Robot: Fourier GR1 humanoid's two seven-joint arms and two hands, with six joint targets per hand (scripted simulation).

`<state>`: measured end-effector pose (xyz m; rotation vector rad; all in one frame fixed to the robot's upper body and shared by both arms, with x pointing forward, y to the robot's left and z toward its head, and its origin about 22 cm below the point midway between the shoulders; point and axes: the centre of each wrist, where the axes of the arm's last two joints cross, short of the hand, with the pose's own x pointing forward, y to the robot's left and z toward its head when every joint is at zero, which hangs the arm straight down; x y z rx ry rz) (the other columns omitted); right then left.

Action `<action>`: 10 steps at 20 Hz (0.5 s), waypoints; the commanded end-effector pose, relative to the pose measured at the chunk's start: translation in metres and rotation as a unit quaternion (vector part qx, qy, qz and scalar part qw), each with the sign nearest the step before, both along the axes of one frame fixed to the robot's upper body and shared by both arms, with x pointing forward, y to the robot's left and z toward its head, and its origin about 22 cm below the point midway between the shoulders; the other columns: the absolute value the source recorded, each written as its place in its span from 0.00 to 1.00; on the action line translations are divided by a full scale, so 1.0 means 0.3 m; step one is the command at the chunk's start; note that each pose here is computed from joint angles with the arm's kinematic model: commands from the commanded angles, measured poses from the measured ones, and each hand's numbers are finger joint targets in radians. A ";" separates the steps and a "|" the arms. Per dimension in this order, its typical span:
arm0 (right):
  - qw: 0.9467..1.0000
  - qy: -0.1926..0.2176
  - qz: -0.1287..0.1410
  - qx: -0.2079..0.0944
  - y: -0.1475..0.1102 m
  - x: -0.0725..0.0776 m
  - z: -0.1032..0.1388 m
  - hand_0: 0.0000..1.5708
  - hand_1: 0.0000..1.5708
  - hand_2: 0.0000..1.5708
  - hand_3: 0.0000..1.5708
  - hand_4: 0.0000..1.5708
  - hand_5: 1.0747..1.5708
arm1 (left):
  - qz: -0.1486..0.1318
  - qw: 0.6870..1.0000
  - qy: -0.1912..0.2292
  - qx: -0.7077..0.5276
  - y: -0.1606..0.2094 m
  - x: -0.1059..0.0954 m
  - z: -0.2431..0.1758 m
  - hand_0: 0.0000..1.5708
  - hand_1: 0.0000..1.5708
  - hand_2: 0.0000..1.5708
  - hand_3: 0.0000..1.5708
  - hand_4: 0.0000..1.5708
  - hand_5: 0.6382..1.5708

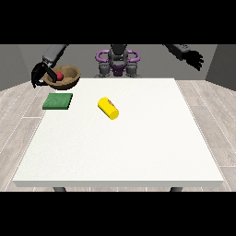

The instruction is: Pick the cup and pour the ball into the bowl, then pick the bowl and place it on the pad

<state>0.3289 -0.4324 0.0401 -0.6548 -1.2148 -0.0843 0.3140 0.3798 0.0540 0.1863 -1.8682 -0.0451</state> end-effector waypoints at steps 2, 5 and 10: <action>0.998 -0.068 -0.013 -0.012 -0.048 0.004 0.064 1.00 1.00 1.00 0.00 0.52 1.00 | 0.027 0.997 -0.073 -0.006 0.265 -0.047 0.153 0.00 0.00 0.00 0.00 0.81 1.00; 0.998 -0.065 -0.023 0.002 -0.011 -0.015 -0.025 1.00 1.00 1.00 0.00 0.50 0.99 | 0.019 0.998 -0.062 -0.016 0.350 -0.100 0.148 0.00 0.00 0.00 0.00 0.79 1.00; 0.998 -0.058 -0.037 0.008 -0.017 0.018 0.009 1.00 1.00 1.00 0.00 0.44 0.99 | 0.030 0.997 -0.063 -0.018 0.418 -0.109 0.199 0.00 0.00 0.00 0.00 0.76 0.99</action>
